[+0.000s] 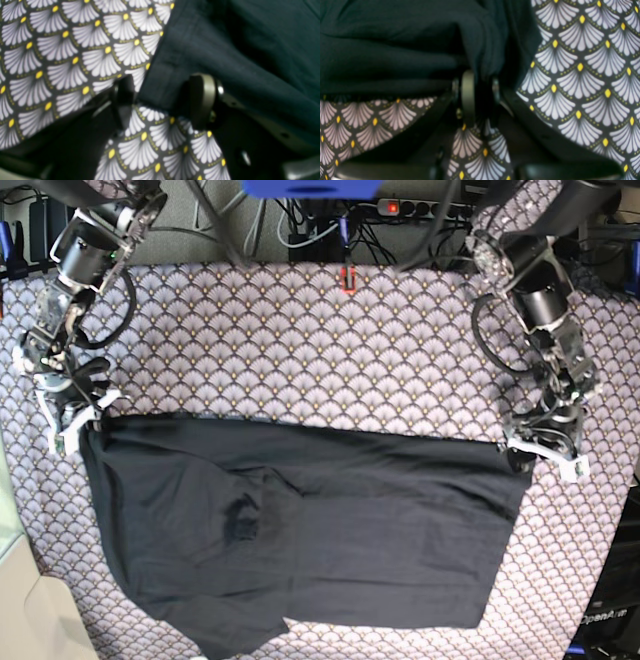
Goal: Fold the T-shirt properly
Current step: 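Pull the shirt edge back toward the robot with both grippers, then release the shirt and raise both grippers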
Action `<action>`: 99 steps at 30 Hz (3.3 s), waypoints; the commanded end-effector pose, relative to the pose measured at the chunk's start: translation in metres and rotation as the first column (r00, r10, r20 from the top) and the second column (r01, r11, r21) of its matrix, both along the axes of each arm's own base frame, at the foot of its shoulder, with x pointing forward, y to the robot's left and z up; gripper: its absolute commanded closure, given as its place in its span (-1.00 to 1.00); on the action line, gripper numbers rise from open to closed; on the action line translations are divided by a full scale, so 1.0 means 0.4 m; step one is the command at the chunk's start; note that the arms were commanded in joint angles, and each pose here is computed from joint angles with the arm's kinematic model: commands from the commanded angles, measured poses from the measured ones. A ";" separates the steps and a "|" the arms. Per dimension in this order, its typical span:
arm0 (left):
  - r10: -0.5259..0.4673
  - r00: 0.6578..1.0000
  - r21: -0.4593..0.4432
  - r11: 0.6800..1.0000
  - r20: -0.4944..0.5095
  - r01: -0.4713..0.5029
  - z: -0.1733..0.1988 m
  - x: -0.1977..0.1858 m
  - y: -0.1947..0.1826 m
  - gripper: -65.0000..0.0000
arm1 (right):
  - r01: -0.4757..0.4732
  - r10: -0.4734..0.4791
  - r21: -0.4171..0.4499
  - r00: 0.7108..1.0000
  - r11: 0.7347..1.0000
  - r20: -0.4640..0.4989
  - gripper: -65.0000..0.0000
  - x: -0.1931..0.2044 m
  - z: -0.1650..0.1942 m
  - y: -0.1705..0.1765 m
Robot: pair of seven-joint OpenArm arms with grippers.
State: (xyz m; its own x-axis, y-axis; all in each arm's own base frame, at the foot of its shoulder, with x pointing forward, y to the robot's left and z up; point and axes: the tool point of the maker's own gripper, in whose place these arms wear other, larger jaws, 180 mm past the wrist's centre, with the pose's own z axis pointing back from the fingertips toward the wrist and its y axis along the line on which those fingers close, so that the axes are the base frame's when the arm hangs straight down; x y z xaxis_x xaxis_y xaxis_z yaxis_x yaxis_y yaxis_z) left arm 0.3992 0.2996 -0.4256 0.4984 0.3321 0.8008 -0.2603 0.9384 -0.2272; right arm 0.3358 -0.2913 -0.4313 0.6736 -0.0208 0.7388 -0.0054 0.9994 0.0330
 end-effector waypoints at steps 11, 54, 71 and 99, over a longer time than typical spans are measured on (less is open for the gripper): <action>-0.015 0.998 -0.007 1.000 -0.060 0.014 -0.005 0.000 0.003 1.00 | -0.008 0.007 -0.029 0.999 1.000 -0.046 1.00 -0.025 -0.012 -0.016; 0.027 0.972 0.234 0.972 -0.234 0.029 0.108 -0.443 0.087 1.00 | 0.001 -0.026 -0.258 0.995 0.966 -0.092 1.00 -0.375 0.069 -0.025; 0.031 0.973 0.189 0.982 -0.227 0.013 0.094 -0.472 0.090 0.37 | 0.073 -0.108 -0.236 0.985 0.969 -0.137 0.60 -0.426 0.030 -0.068; -0.003 0.982 0.200 0.979 -0.188 0.041 0.124 -0.511 0.127 -0.23 | 0.123 -0.169 -0.300 0.977 0.946 -0.132 -0.01 -0.460 0.061 -0.161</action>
